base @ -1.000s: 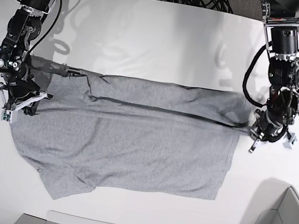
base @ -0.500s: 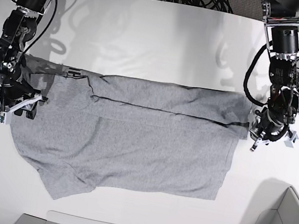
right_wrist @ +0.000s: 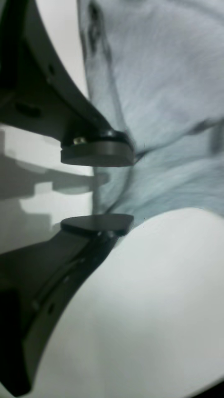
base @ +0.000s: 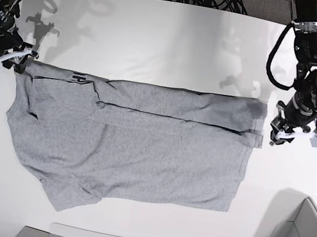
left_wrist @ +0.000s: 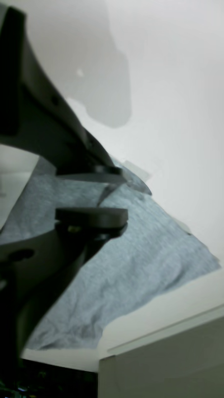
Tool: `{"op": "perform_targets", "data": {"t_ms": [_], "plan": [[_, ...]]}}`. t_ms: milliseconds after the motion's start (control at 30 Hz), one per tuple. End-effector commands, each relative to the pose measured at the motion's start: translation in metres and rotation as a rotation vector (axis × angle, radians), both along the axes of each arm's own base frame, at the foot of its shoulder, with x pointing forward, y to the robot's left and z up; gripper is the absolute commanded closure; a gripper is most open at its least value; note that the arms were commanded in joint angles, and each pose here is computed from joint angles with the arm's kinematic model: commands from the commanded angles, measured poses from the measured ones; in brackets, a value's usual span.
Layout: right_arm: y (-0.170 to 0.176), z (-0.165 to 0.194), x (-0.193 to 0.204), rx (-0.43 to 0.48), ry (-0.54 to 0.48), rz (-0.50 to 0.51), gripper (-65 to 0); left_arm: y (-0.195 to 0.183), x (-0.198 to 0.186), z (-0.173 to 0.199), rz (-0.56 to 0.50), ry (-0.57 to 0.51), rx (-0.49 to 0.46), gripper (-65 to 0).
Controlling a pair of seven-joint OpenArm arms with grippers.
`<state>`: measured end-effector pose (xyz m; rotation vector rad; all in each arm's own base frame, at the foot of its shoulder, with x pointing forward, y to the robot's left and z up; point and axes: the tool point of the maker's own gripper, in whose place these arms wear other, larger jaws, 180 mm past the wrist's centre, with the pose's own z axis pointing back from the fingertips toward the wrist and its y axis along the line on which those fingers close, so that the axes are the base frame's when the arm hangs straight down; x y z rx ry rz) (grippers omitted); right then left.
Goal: Fold the T-shirt properly
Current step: 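Lower the folded edge onto the shirt and open both grippers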
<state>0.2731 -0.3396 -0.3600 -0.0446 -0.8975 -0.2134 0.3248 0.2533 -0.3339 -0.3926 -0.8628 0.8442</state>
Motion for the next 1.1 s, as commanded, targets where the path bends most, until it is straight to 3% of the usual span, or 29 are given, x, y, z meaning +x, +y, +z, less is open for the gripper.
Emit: {"op": "perform_targets", "data": {"t_ms": [0, 267, 433, 667, 900, 1067], "plan": [[-0.010, 0.015, 0.008, -0.021, -0.048, -0.003, -25.2, 0.000, 0.007, 0.013, -0.006, -0.041, 0.009, -15.4], [-0.034, 0.011, 0.003, -0.021, -0.034, -0.063, -25.2, -0.001, -0.002, -0.002, -0.001, 0.001, -0.007, -15.6], [-0.044, 0.013, 0.009, -0.028, -0.035, -0.073, -25.2, -0.002, -0.017, -0.042, -0.008, 0.132, -0.066, -15.7], [-0.052, 0.013, 0.016, -0.019, -0.036, -0.087, -25.2, -0.004, -0.028, -0.053, -0.013, 0.169, -0.080, -15.8], [-0.050, 0.009, 0.015, -0.009, -0.030, -0.088, -25.2, -0.013, -0.025, -0.053, -0.076, 0.137, -0.068, -15.8], [-0.056, -0.004, 0.018, 0.025, -0.009, -0.117, -25.2, -0.022, -0.034, -0.083, -0.091, 0.218, -0.094, -15.8]]}}
